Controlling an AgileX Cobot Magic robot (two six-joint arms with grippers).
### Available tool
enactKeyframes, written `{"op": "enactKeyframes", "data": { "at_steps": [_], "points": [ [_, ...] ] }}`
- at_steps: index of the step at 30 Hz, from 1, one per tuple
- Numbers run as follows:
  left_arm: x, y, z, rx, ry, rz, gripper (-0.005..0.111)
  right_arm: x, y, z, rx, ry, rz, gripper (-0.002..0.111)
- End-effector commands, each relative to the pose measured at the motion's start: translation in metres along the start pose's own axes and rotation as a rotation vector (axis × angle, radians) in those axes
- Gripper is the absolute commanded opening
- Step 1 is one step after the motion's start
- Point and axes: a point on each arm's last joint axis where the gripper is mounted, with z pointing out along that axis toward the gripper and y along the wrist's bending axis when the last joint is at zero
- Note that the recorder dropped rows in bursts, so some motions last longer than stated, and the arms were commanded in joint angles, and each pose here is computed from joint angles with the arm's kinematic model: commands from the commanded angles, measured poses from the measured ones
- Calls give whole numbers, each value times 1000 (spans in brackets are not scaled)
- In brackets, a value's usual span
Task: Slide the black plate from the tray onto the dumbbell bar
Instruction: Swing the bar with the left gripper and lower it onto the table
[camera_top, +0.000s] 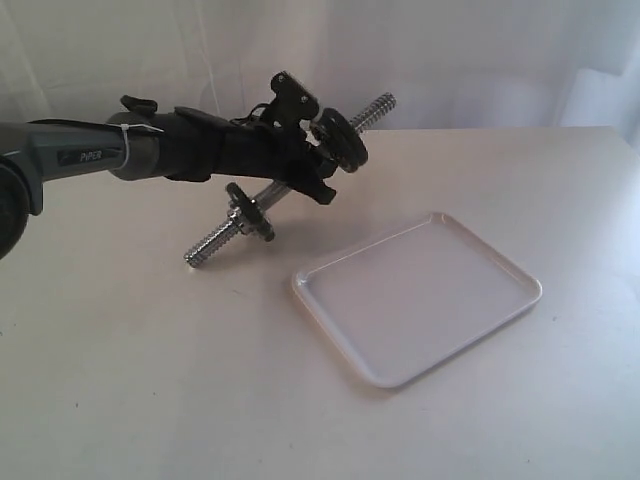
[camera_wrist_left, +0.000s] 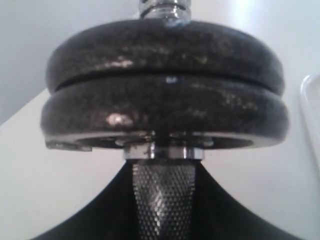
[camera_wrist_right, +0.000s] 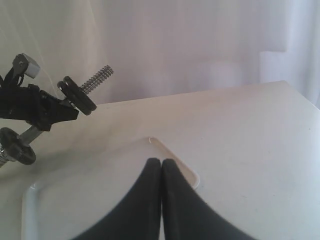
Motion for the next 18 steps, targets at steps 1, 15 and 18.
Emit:
{"op": "enactKeyframes", "data": {
  "at_steps": [1, 15, 18],
  "points": [
    [-44, 3, -20, 0, -140, -149, 0, 1, 0, 0, 0, -7, 11, 0],
    [-12, -12, -20, 122, 144, 21, 0, 1, 0, 0, 0, -9, 11, 0],
    [-8, -12, -20, 125, 185, 2, 0, 1, 0, 0, 0, -9, 11, 0]
  ]
}}
